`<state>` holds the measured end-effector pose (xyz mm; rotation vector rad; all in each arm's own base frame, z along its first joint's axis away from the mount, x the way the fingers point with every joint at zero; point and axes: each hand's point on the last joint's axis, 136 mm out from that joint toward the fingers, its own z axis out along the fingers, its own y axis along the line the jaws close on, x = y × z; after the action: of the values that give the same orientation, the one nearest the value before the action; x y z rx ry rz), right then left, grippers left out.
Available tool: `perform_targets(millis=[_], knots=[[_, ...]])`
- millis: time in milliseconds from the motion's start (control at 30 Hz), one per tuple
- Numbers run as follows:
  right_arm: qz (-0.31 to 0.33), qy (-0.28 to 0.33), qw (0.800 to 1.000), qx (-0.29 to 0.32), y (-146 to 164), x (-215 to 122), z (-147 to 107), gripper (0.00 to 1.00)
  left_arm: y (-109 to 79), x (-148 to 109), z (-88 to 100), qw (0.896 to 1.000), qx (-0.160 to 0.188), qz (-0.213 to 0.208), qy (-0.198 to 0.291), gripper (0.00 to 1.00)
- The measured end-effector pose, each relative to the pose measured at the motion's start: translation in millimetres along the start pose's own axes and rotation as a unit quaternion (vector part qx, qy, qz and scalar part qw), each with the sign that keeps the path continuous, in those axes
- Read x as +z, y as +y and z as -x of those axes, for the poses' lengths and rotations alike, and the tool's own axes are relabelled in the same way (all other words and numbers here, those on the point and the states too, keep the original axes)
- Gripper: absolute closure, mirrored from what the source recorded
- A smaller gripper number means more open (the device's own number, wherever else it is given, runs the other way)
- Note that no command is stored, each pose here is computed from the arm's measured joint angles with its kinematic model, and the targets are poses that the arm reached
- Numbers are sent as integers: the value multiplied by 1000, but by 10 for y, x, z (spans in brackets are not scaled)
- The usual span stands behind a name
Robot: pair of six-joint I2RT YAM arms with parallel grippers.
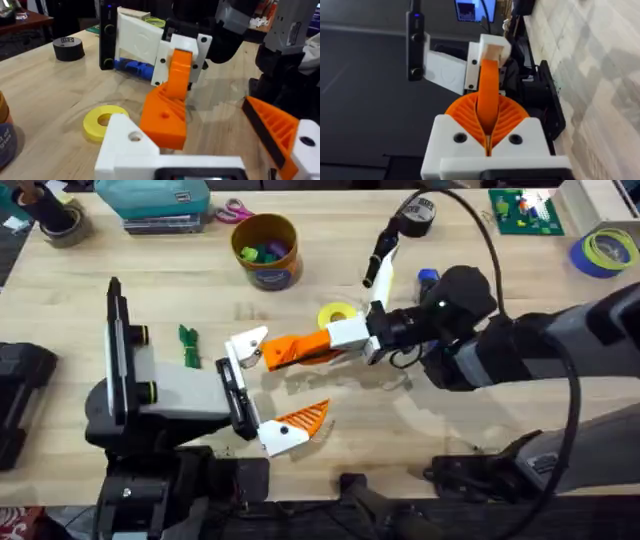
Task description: Pick up the gripper from the table and insert it into the empty holder that is missing its gripper. Then pick up a screw, insert it into the mounting hole, and use the screwdriver to tighten it. Finally, clean up the table by picking up the vegetable and placing it into the bucket.
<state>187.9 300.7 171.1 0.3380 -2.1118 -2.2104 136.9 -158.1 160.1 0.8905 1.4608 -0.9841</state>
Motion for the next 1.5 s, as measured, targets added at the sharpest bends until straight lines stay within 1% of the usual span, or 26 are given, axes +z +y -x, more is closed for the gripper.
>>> perform_targets(millis=[767, 867, 1500], knots=[[0, -3, 1000, 4, -6, 44, -3, 993, 16, -3, 1, 1000, 1, 5, 0, 15], [-3, -8, 1000, 11, -26, 51, 10, 993, 7, -2, 0, 1000, 1, 2, 0, 15], [-3, -26, 1000, 7, -25, 105, 52, 993, 22, -4, 1, 1000, 1, 6, 0, 15]])
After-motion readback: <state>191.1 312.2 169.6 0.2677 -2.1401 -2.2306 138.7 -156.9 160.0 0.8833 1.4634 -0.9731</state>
